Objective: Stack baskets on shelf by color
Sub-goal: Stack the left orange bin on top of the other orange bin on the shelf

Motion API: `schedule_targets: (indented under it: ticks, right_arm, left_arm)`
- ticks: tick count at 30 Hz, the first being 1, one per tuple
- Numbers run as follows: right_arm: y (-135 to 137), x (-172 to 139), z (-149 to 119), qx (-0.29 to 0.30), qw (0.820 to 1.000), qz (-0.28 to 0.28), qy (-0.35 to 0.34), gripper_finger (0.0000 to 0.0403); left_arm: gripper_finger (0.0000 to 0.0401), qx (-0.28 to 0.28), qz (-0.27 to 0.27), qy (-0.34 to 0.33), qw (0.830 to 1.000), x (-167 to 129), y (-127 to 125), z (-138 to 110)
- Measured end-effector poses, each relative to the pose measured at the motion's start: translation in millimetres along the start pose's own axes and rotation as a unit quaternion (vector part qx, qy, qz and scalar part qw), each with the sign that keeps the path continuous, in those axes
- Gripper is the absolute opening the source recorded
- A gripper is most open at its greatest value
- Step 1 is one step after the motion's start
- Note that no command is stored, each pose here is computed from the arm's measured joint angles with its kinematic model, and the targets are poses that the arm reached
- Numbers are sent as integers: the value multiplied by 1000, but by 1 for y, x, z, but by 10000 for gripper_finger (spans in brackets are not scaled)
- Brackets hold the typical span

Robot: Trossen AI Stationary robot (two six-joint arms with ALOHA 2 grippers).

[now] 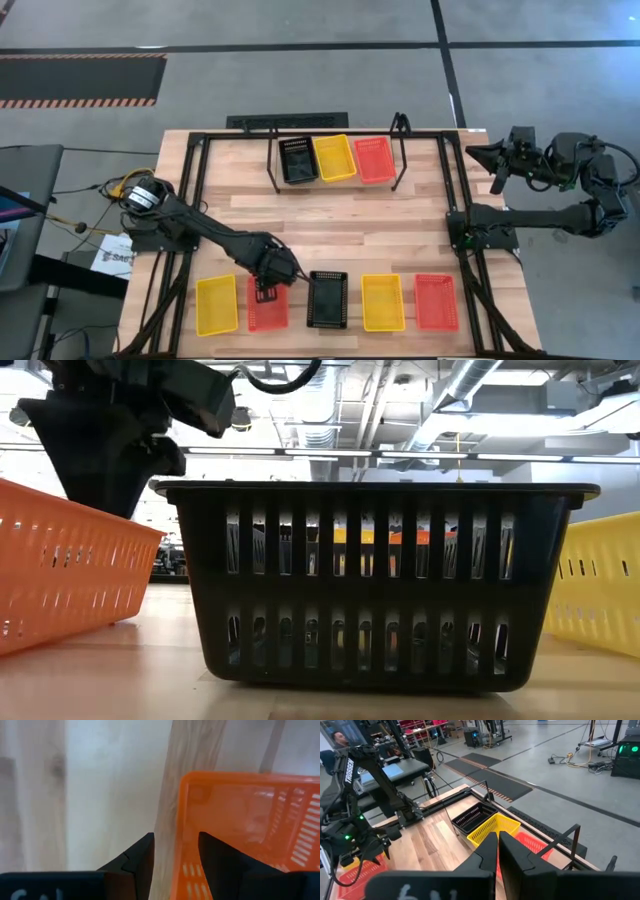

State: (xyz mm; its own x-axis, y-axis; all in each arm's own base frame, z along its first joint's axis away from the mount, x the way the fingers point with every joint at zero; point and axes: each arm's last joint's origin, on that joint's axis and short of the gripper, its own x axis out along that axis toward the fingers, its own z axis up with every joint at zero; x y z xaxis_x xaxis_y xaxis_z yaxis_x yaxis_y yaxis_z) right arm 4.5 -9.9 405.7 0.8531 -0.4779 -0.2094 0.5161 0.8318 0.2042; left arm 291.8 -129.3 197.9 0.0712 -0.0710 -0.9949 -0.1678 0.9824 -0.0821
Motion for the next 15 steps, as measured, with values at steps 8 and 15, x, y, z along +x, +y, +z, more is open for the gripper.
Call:
schedule_targets:
  ticks: [8, 15]
  right_arm:
    - [0, 0, 0, 0, 1000, 0, 0, 38]
    - [0, 0, 0, 0, 1000, 0, 0, 38]
  left_arm:
    - [139, -33, -3, 10, 999, 17, 6, -6]
    - [52, -80, 3, 1, 997, 16, 20, 3]
